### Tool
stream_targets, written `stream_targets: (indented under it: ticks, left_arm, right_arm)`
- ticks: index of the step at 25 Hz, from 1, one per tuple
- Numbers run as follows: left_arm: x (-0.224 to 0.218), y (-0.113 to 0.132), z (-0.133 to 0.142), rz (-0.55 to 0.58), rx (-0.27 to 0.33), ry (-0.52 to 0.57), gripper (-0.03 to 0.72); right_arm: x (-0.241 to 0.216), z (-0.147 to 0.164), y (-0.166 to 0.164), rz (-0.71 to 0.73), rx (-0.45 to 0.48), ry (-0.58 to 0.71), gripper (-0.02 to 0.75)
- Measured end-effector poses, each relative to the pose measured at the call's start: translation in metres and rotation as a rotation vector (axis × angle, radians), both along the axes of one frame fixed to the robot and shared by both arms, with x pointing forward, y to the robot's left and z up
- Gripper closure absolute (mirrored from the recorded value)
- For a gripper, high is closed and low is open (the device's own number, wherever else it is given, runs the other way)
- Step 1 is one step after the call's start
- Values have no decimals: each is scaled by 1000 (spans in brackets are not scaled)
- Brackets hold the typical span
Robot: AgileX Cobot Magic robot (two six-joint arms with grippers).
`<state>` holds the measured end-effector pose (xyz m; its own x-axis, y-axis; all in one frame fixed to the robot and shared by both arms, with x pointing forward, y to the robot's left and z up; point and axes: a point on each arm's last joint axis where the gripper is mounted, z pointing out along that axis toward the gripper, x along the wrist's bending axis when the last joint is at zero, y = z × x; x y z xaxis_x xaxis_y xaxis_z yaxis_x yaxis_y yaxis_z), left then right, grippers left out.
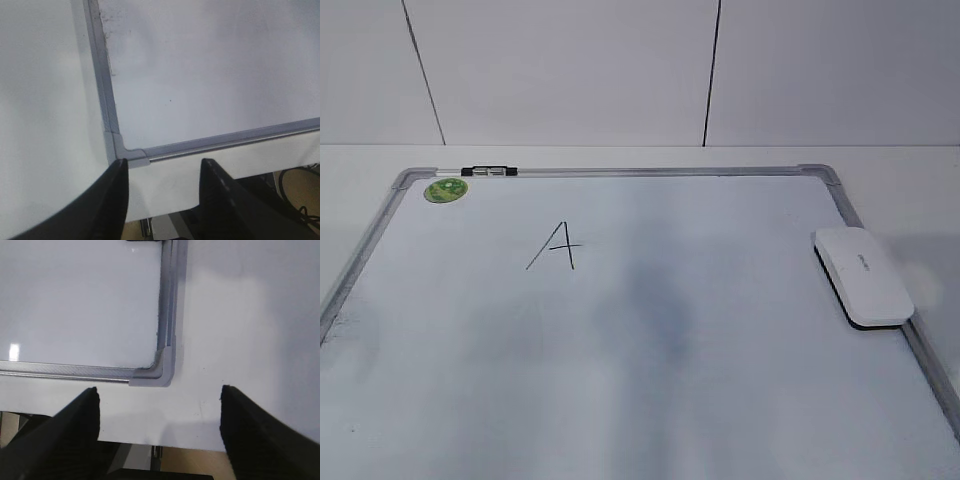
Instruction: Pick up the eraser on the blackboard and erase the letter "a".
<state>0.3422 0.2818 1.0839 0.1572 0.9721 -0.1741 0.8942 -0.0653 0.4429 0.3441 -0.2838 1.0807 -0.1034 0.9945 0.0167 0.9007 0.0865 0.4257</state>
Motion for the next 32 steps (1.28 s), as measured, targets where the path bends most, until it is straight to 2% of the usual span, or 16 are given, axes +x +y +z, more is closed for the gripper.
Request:
stream_targets:
  ticks: [7,10,13,17,23,32]
  left_arm:
    - [-44,-1,-39,2,-1,-39,337]
    - [-52,0,-36,10,3,-136,337]
    - [-58,2,-34,15,34,-185,337]
    - [-57,3,-37,14,45,-234,337]
    - [-54,3,-39,16,46,-249,340]
    - [-54,3,-39,17,45,-250,394]
  right_arm:
    - [-39,-29,-10,-3,-37,-95,145]
    - [-50,-41,-12,-3,-37,-137,144]
    - [-57,-43,-14,-5,-43,-195,145]
    - [-60,-41,-16,-8,-60,-223,145]
    - [-60,-41,-16,-7,-64,-224,145]
    - [-60,-41,-16,-7,-66,-224,145]
